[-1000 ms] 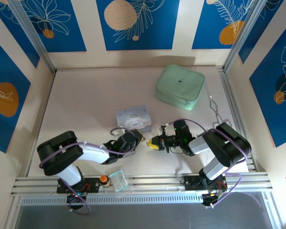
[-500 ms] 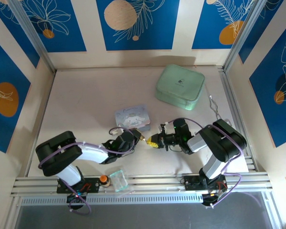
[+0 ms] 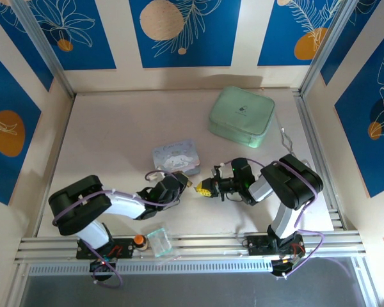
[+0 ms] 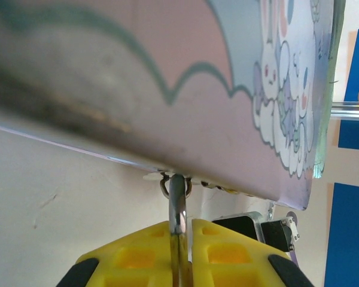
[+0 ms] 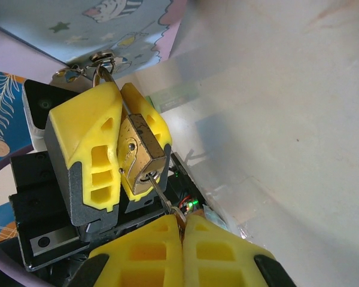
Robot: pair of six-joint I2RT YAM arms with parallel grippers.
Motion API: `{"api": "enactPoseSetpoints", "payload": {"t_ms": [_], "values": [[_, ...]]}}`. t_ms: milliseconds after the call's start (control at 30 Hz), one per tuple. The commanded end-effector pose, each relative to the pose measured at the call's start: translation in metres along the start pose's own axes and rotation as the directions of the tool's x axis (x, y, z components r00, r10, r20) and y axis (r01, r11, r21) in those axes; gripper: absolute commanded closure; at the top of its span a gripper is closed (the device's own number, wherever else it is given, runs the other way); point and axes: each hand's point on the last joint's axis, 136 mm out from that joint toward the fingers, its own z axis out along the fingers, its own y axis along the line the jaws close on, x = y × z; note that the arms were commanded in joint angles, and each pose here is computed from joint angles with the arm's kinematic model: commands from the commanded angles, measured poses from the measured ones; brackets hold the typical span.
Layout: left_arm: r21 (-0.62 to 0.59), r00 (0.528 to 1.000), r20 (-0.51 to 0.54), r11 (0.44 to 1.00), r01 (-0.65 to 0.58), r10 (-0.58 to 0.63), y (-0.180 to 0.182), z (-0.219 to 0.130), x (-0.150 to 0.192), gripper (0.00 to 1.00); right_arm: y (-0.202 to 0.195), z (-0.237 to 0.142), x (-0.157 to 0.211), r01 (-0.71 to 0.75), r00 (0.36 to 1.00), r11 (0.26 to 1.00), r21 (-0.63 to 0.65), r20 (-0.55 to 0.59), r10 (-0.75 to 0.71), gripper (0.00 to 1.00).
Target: Unlock a padlock with a key
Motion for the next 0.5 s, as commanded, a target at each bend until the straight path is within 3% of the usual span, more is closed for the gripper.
{"api": "enactPoseSetpoints", "payload": {"t_ms": [0, 467], "values": [[0.060, 0.992, -0.127, 0.998, 0.028, -0.020, -0.027, -0.002, 0.030, 1.00, 0.034, 0.008, -0.012, 0.112, 0.993, 0.991, -0.070, 0.043, -0.110, 0.98], [0.086, 0.986, -0.162, 0.995, 0.055, -0.041, -0.042, -0.001, 0.037, 1.00, 0.019, 0.013, -0.018, 0.095, 0.994, 0.993, -0.073, 0.059, -0.090, 0.98]]}}
